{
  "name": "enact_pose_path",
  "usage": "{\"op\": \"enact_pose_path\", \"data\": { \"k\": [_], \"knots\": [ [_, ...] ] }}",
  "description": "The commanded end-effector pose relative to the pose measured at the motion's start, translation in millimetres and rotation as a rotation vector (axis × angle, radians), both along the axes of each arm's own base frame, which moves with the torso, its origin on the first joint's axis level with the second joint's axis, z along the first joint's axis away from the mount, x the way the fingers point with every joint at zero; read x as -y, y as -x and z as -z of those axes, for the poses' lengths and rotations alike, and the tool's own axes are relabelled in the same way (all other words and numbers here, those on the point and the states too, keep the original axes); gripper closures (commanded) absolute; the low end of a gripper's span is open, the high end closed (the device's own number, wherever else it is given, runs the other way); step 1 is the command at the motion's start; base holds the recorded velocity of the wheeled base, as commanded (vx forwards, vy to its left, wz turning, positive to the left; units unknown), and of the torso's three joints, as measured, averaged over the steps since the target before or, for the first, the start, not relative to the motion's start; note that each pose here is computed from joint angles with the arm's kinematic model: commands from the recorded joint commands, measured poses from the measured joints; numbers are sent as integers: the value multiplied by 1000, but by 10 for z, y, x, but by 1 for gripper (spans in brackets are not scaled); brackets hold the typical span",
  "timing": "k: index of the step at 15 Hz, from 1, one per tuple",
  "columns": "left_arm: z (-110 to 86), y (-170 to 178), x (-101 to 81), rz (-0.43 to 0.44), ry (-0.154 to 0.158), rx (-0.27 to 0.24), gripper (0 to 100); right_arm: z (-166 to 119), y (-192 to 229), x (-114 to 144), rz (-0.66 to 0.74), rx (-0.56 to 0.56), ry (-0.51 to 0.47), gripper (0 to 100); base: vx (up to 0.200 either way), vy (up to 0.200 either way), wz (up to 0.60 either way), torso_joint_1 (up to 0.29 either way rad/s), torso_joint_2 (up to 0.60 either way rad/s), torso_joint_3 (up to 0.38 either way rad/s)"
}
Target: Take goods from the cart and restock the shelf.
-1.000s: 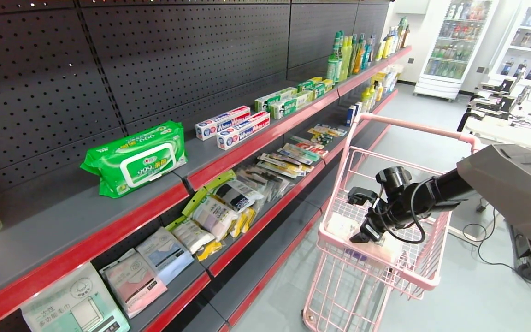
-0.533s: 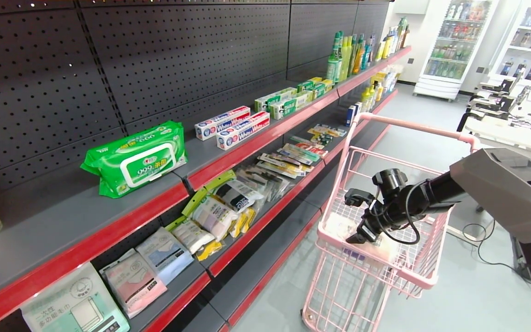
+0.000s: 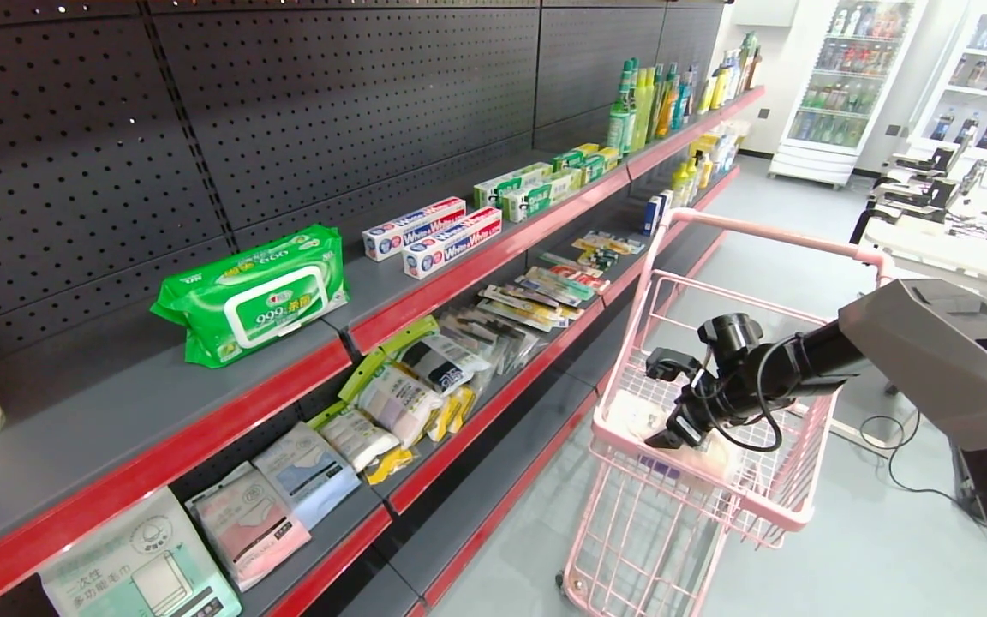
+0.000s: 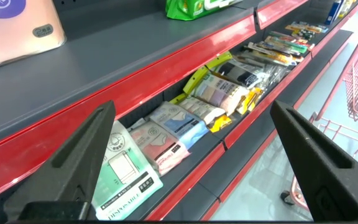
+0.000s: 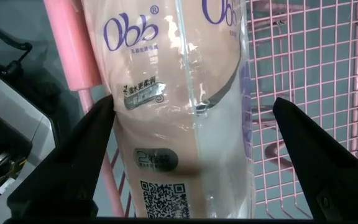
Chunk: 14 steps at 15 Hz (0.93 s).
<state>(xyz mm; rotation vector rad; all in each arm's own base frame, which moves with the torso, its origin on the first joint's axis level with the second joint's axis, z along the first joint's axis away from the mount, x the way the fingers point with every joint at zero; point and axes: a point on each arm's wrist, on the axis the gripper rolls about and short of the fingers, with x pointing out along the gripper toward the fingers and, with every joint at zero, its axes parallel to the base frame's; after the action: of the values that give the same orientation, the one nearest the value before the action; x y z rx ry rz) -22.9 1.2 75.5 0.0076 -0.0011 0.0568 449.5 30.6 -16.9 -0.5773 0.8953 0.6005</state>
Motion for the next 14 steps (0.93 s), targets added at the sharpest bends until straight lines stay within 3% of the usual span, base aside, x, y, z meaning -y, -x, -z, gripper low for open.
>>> {"op": "enact_pose_path", "data": {
  "k": [1, 14],
  "knots": [
    [0, -1, 0, -1, 0, -1, 0, -15, 1, 1, -6, 1, -10, 0, 0, 0, 0, 0, 0, 0],
    [0, -1, 0, -1, 0, -1, 0, -245, -7, -61, -25, 46, -81, 0, 0, 0, 0, 0, 0, 0]
  ]
}}
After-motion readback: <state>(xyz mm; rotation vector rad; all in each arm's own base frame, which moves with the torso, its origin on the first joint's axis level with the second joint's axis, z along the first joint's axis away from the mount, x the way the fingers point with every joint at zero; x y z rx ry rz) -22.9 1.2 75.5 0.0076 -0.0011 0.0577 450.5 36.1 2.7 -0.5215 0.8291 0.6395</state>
